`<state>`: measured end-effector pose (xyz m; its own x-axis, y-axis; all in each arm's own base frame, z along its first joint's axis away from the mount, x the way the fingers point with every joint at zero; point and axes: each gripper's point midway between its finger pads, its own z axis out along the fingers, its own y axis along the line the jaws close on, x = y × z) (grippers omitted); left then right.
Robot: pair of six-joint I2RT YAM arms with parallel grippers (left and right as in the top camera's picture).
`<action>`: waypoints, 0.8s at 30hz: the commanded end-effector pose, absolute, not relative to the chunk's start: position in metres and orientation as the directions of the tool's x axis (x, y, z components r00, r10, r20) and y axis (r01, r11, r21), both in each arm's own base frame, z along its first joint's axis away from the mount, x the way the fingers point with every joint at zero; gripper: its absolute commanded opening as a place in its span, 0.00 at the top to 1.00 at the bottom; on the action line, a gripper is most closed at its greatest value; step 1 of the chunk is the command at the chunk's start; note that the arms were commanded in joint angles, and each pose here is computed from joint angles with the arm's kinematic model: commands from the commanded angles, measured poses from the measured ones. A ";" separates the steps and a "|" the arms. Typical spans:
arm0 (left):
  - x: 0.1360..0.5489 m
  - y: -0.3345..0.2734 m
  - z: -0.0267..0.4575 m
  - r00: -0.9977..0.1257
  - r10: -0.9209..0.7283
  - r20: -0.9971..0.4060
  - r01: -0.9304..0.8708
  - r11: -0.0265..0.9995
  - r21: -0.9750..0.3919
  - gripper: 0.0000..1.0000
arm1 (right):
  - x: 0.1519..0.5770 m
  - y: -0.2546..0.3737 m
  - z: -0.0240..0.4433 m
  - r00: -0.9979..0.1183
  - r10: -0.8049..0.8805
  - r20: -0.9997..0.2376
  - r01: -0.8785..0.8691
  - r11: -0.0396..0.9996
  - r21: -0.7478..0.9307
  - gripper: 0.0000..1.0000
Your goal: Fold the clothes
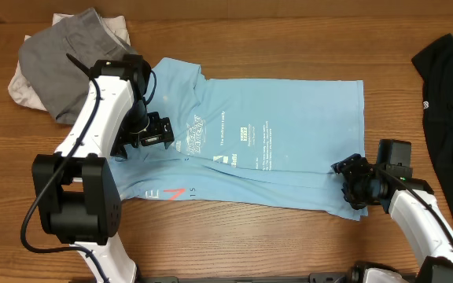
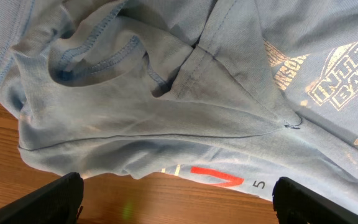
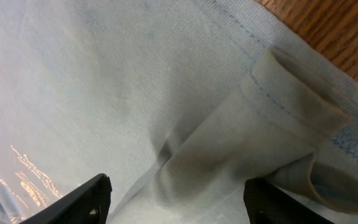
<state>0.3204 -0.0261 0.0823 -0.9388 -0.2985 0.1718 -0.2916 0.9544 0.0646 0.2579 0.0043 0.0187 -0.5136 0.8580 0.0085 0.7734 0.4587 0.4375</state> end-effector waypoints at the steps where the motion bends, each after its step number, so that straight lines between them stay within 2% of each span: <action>1: 0.326 -0.025 0.093 -0.952 -0.275 0.132 -0.270 0.961 0.056 0.00 | 0.255 0.002 0.011 -0.508 0.861 0.004 0.786 0.461 0.412 0.27; 11: 0.326 -0.025 0.093 -0.952 -0.275 0.131 -0.270 0.961 0.056 0.00 | 0.260 0.001 0.007 -0.508 0.861 -0.001 0.782 0.462 0.419 0.28; 18: 0.326 -0.025 0.093 -0.952 -0.275 0.132 -0.270 0.961 0.056 0.00 | 0.268 0.000 0.011 -0.508 0.861 -0.021 0.769 0.464 0.440 0.40; 22: 0.326 -0.025 0.093 -0.952 -0.275 0.132 -0.270 0.961 0.057 0.00 | 0.270 -0.001 0.012 -0.507 0.861 -0.025 0.767 0.464 0.444 0.43; 24: 0.326 -0.025 0.093 -0.952 -0.275 0.132 -0.270 0.961 0.057 0.00 | 0.271 -0.001 0.014 -0.507 0.861 -0.029 0.764 0.465 0.447 0.49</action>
